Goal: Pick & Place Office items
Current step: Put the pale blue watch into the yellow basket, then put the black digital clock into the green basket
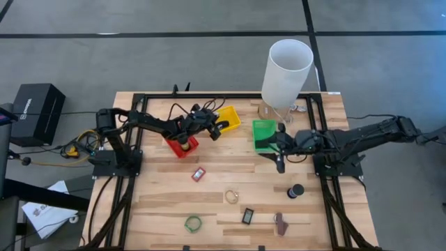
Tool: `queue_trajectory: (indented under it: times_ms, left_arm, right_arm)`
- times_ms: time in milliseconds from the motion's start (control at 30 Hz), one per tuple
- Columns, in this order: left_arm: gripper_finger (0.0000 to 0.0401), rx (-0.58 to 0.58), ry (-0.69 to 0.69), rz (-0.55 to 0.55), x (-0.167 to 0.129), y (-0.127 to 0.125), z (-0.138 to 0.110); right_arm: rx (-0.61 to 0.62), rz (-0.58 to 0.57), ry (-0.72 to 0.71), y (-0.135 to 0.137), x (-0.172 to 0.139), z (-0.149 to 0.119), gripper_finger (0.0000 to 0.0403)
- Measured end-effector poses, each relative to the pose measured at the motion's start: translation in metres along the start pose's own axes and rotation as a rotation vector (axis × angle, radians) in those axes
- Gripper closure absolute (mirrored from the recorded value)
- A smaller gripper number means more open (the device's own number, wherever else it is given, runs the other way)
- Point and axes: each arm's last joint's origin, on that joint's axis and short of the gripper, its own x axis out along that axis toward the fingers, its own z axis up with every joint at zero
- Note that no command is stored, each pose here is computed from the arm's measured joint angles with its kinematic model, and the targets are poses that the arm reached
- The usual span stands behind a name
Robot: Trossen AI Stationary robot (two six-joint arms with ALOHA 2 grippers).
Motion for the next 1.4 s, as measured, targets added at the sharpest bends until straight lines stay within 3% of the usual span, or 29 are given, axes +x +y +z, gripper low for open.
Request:
queue_trajectory:
  times_ms: [267,400,533,1033,1400]
  left_arm:
    - [0.0384,0.011,0.033,0.002,0.003,0.001,-0.005]
    - [0.0384,0.002,0.045,-0.07,0.007,0.004,-0.008]
    - [0.038,0.0,0.055,-0.068,0.011,0.007,-0.011]
    - [0.0257,0.001,0.041,-0.069,0.011,0.007,-0.01]
    - [0.0244,0.003,0.041,-0.069,0.011,0.007,-0.01]
  right_arm:
    - [0.009,0.025,0.0,0.005,-0.001,0.0,0.0179]
    - [0.016,0.021,-0.001,0.005,-0.001,0.0,0.0179]
    - [0.033,0.021,-0.001,0.005,-0.001,0.0,0.0179]
    - [0.039,0.021,0.0,0.005,-0.001,0.0,0.0179]
    - [0.145,0.017,0.001,0.004,-0.001,0.0,0.0179]
